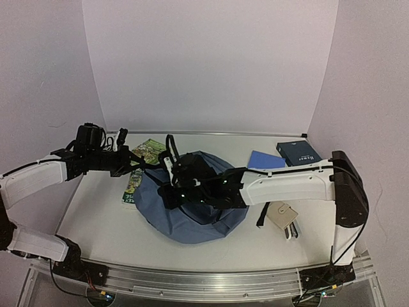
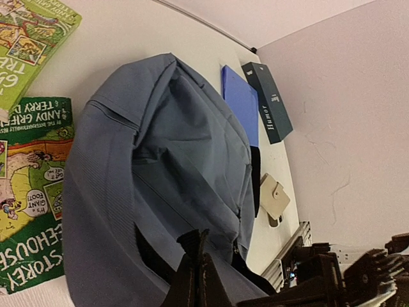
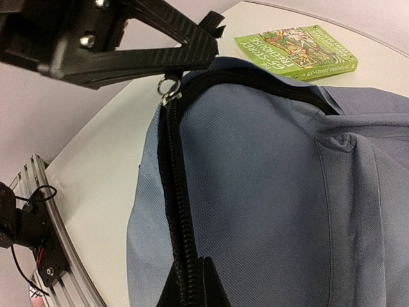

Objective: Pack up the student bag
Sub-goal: Unzip the student bag at the center of the board.

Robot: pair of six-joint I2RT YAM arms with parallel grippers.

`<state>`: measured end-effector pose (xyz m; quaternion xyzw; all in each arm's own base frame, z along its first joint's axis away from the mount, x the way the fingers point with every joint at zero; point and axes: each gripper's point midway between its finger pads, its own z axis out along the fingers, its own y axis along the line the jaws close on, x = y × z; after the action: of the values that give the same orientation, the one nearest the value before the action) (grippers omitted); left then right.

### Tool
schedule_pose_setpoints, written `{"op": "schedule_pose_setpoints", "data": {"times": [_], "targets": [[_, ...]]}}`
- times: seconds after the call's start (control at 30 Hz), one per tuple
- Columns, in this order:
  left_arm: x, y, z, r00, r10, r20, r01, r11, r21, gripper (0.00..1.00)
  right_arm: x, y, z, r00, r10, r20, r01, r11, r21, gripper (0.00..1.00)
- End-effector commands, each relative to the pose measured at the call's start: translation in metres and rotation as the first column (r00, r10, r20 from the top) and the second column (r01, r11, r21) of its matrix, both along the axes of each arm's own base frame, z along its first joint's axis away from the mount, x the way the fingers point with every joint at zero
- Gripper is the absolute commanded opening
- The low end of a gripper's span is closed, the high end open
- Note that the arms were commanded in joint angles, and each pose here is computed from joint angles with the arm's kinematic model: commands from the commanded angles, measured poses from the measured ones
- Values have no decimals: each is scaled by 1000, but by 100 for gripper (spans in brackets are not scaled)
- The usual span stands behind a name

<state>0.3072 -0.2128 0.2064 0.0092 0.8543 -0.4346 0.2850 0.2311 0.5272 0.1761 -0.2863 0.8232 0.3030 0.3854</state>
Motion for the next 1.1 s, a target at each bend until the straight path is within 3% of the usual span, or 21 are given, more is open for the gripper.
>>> {"op": "schedule_pose_setpoints", "data": {"times": [0.0, 0.33, 0.5, 0.63, 0.77, 0.87, 1.07], "targets": [[40, 14, 14, 990, 128, 52, -129, 991, 21, 0, -21, -16, 52, 999, 34, 37, -37, 996, 80, 0], [93, 35, -12, 969, 245, 22, -244, 969, -30, 0, -60, -29, 50, 996, 86, -17, -84, 992, 93, 0], [98, 19, -19, 989, 147, 29, -144, 986, -87, 0, -65, -31, 43, 996, 72, -50, -67, 993, 96, 2], [83, 3, -14, 997, 22, 71, -11, 989, -148, 0, -60, -33, 47, 998, 23, -64, -15, 993, 115, 22], [62, -4, -13, 995, -54, 84, 68, 983, -172, 0, -52, -33, 54, 998, -24, -54, 31, 991, 129, 53], [50, -4, -15, 994, -69, 83, 83, 981, -174, 0, -46, -28, 56, 998, -46, -32, 50, 991, 124, 66], [36, -3, -13, 994, -74, 78, 87, 981, -175, 0, -36, -5, 37, 999, -47, -10, 48, 997, 64, 73]]}}
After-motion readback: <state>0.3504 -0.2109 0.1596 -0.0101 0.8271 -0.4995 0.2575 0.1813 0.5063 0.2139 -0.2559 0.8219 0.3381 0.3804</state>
